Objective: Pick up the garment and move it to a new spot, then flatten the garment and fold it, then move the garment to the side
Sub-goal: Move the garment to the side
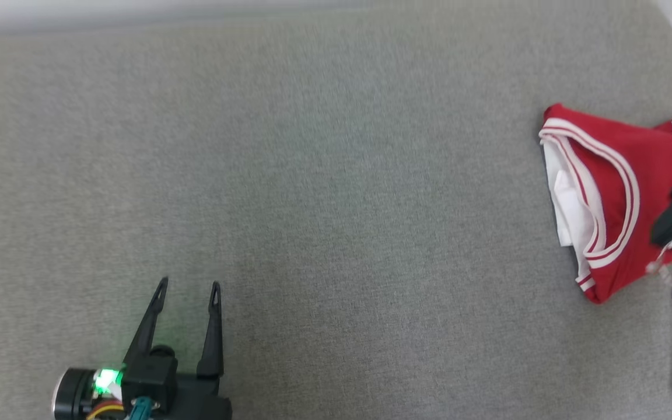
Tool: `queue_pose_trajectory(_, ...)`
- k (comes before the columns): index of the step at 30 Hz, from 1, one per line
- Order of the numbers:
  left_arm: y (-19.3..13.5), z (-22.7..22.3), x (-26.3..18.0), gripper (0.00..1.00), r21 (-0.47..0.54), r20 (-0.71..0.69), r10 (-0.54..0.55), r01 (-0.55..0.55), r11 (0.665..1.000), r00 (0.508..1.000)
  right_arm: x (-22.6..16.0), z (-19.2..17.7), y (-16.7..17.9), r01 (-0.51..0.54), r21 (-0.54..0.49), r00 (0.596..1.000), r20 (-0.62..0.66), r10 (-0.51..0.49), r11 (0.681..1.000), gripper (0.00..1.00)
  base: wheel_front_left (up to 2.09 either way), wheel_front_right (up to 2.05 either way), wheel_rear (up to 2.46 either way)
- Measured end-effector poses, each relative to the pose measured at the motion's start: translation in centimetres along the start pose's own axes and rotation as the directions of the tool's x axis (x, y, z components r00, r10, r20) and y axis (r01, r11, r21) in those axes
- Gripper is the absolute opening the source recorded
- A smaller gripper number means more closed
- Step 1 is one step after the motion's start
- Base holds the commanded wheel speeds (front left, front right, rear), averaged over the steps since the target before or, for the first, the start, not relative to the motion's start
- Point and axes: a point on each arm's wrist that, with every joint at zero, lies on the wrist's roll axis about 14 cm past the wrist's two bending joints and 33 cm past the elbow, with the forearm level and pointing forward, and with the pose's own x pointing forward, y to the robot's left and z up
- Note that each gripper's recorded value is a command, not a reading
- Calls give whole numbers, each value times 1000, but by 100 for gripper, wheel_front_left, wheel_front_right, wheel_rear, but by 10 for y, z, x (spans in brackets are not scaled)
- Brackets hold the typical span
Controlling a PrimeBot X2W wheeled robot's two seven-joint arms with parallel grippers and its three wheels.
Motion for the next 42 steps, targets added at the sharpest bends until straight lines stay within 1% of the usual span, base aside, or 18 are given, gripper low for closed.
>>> queue_pose_trajectory(4,9,11,-15,100,-4,17,42,-42,999,999,-29,-4,24,-58,87,998,15,57,995,100,0,0,0)
queue_pose_trajectory(9,20,20,-37,100,-2,31,95,-95,996,995,-70,-20,51,-112,174,993,-7,115,978,100,0,0,0)
queue_pose_trajectory(16,35,30,-63,100,-6,52,163,-163,987,985,-108,-29,85,-210,213,975,-24,220,954,100,0,0,0)
queue_pose_trajectory(22,45,34,-84,100,-15,63,212,-211,977,975,-125,-20,104,-262,264,963,12,269,928,100,0,0,0)
queue_pose_trajectory(28,52,35,-104,100,-24,67,255,-254,967,965,-141,-10,122,-323,282,945,46,323,904,100,0,0,0)
queue_pose_trajectory(34,61,34,-119,100,-32,70,295,-294,955,953,-153,3,140,-387,305,921,90,378,870,100,0,0,0)
queue_pose_trajectory(42,70,34,-132,100,-39,74,330,-328,944,941,-164,7,146,-417,314,908,109,404,853,100,0,0,0)
